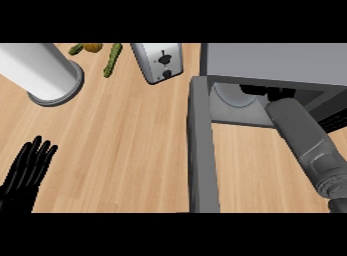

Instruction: Pick up the milk, place it into the microwave and close the microwave

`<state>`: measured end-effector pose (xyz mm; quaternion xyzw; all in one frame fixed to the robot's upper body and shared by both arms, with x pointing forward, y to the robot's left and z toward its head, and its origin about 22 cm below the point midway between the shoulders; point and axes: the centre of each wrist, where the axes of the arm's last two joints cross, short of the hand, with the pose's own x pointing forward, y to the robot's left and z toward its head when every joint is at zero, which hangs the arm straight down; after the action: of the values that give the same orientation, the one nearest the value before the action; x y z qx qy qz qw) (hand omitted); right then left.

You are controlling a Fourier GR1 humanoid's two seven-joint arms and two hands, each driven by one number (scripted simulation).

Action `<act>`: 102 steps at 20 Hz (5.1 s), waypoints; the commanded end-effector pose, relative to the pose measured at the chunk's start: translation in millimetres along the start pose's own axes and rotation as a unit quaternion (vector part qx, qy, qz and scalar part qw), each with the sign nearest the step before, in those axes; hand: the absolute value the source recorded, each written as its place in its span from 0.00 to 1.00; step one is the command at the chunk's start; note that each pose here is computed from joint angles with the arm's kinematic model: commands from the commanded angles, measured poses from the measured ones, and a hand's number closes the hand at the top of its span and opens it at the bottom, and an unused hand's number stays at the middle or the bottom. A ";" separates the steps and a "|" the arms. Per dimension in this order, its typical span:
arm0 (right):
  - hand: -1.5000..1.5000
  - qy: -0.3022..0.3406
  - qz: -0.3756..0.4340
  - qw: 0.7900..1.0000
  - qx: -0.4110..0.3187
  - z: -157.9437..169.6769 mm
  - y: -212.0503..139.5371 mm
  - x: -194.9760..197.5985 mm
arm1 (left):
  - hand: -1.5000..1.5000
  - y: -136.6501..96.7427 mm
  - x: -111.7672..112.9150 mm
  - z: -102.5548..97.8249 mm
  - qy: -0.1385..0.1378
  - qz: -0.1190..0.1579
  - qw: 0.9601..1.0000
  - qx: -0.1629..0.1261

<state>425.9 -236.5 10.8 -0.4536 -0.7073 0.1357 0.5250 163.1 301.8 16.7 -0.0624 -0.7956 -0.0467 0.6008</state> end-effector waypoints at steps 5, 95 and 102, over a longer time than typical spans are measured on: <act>0.00 -0.005 0.038 0.999 0.015 -3.5 2.7 8.1 | 0.00 -6.1 -0.5 -5.4 0.004 -0.006 1.000 -0.021; 0.00 -0.081 -0.506 0.842 0.170 217.6 -204.8 -55.0 | 1.00 -271.4 -86.2 -86.4 0.051 -0.123 0.928 -0.349; 0.00 -0.110 -0.510 0.829 0.202 211.1 -208.7 -41.4 | 1.00 -277.0 -75.2 -112.7 0.048 -0.123 0.948 -0.290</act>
<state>138.0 -329.2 27.1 0.0937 -0.8477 0.0216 0.5216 238.5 18.6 -36.6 -0.1458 -0.7057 -0.3721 0.5850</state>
